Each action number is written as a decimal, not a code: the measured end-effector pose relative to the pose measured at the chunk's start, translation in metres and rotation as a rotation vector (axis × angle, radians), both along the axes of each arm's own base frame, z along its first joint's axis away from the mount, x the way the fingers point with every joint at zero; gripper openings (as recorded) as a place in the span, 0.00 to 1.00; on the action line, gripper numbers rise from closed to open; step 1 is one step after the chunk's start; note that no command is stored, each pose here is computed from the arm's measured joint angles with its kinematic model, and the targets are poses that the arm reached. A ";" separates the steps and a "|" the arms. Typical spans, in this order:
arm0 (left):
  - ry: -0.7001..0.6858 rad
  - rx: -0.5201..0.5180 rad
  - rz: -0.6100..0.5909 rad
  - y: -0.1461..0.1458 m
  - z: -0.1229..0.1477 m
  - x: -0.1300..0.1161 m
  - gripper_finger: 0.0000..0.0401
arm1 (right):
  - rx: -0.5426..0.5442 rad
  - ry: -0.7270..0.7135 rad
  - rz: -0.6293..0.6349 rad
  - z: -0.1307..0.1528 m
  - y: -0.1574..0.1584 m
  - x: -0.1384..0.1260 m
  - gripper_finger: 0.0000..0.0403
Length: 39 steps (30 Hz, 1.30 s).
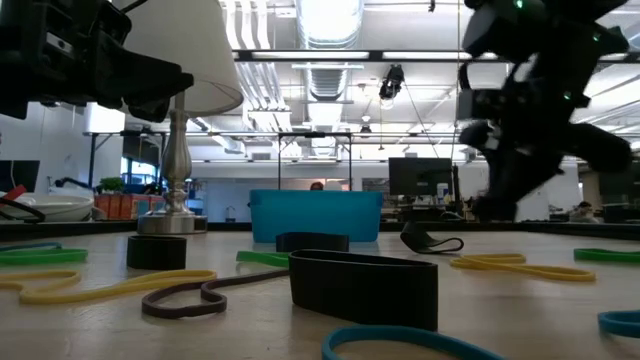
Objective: Pick and place rubber bands into bin
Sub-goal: Put the black rubber band into the blue bin
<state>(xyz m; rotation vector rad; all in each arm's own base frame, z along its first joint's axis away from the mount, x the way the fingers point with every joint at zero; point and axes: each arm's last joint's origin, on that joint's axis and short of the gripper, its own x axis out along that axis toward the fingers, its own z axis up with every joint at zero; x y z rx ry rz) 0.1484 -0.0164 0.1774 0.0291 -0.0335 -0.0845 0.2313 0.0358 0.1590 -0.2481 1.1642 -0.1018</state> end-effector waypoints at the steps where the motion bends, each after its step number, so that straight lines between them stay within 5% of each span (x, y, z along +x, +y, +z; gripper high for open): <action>1: 0.001 0.000 0.000 0.000 0.000 0.000 0.26 | -0.019 -0.019 0.004 0.004 0.000 0.003 0.02; 16: -0.016 -0.002 0.000 0.000 0.001 0.002 0.26 | -0.344 -0.627 0.153 0.074 -0.015 0.065 0.02; 28: -0.006 0.000 0.000 0.000 0.000 0.004 0.26 | -0.376 -0.623 -0.034 0.040 -0.068 0.091 0.02; 39: -0.001 0.000 0.000 0.000 -0.001 0.004 0.26 | -0.360 -0.464 -0.078 0.012 -0.088 0.132 0.05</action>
